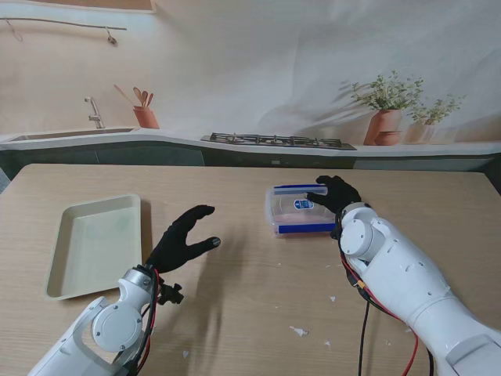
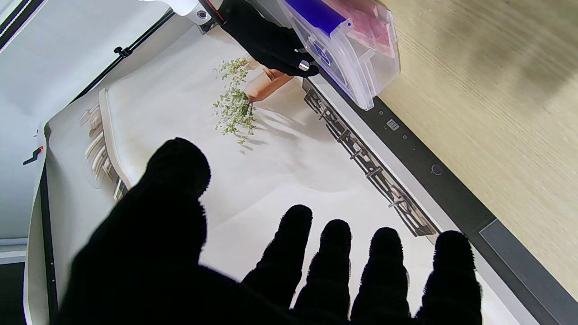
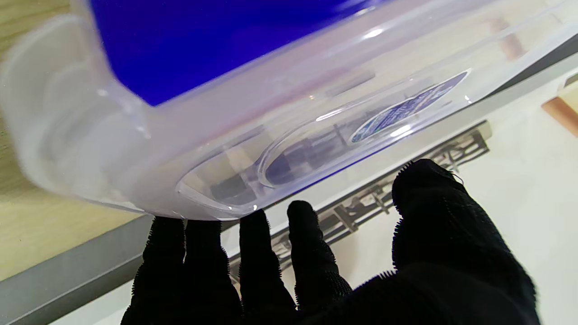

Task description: Separate the bacon slices onto the tray

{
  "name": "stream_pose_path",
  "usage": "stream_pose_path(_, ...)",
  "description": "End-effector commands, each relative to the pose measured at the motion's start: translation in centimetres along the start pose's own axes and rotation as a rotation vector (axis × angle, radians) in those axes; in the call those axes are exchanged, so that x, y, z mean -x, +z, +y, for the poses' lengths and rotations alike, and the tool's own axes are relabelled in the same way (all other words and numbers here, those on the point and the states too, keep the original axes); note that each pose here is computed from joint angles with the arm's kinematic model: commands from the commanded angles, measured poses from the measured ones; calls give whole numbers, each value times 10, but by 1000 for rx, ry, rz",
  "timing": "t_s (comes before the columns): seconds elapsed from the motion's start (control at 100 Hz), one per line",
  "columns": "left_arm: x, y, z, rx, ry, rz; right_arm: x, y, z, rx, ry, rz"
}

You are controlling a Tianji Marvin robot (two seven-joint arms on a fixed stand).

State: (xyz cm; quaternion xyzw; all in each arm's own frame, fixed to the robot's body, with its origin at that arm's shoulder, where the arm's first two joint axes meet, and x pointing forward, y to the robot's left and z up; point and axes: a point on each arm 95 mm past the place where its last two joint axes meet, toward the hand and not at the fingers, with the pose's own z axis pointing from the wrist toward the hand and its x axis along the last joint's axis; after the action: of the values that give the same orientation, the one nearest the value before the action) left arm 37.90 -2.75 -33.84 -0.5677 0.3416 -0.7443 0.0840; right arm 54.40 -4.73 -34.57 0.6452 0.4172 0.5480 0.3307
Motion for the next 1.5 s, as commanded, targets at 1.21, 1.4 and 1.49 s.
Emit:
stream_pose_path(1.21,18,32,-2,-30,-119,-248,-58,-44,-51,-238,105,156)
stream_pose_path(1.4,25,51,-4,-15,-178,-324,-68,-43,-54,-274,108,181)
stream_pose_path(1.49,27,60,-7,-3,-218,-351,-72,-43,-56,-288,109,190)
